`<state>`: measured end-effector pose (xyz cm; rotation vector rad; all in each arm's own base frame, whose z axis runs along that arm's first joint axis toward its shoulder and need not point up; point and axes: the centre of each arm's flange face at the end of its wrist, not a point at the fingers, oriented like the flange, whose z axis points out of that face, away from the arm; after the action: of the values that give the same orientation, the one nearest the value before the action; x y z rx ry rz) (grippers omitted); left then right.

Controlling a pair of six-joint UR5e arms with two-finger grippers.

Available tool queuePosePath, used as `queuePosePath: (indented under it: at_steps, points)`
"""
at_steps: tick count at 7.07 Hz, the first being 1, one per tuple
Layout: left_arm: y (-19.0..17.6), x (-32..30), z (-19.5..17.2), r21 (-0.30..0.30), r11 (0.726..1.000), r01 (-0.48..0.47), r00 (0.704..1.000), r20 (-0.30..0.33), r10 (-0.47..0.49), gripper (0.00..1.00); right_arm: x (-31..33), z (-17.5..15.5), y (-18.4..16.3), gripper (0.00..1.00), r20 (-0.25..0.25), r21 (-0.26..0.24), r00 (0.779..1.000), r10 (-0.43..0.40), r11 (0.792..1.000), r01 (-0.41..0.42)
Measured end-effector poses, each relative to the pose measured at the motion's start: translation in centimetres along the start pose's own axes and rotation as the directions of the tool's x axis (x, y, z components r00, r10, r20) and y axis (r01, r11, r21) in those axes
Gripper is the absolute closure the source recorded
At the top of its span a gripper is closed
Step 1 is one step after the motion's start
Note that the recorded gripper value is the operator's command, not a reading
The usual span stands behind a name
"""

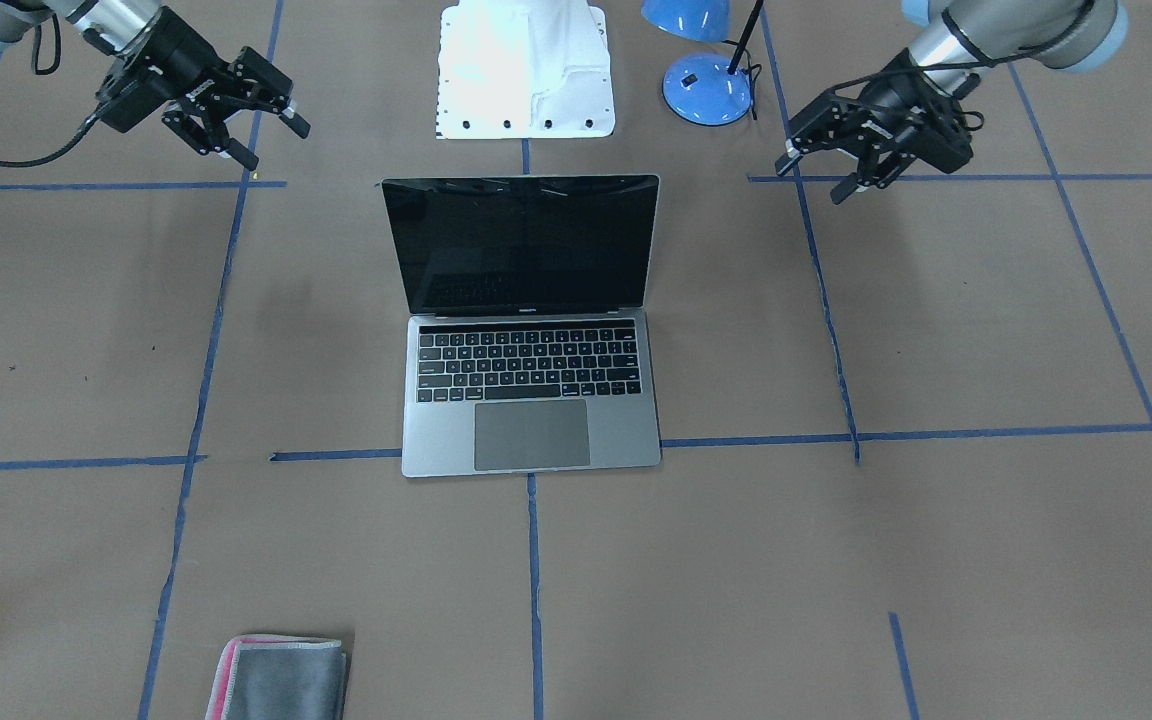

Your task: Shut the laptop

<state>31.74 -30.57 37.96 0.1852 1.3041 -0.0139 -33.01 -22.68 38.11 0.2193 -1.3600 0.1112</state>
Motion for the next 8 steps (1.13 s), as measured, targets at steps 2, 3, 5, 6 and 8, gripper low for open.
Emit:
queuePosePath:
  at_steps: [2, 3, 5, 6, 8]
  points:
    - [2.8, 4.0, 2.9, 0.01, 0.999, 0.035, 0.999, -0.033, -0.035, 0.81, -3.3, 1.2, 2.7, 0.8, 0.062, 0.052, 0.998, 0.03, 0.998, -0.034]
    - [2.9, 6.0, 3.9, 0.013, 0.998, 0.059, 0.997, -0.047, -0.058, 0.94, -5.4, 1.8, 2.8, 0.87, 0.109, 0.074, 0.992, 0.061, 0.995, -0.069]
    - [2.5, 9.2, 4.7, 0.016, 0.996, 0.088, 0.993, -0.084, -0.086, 0.98, -8.5, 3.2, 2.8, 0.92, 0.182, 0.147, 0.977, 0.107, 0.98, -0.135]
    - [2.3, 10.5, 4.9, 0.019, 0.996, 0.089, 0.991, -0.105, -0.086, 1.0, -9.2, 3.6, 2.8, 0.96, 0.197, 0.166, 0.974, 0.114, 0.975, -0.148]
    - [1.6, 13.4, 5.4, 0.038, 0.995, 0.09, 0.989, -0.121, -0.085, 1.0, -9.7, 4.1, 2.8, 0.96, 0.207, 0.177, 0.971, 0.117, 0.972, -0.155]
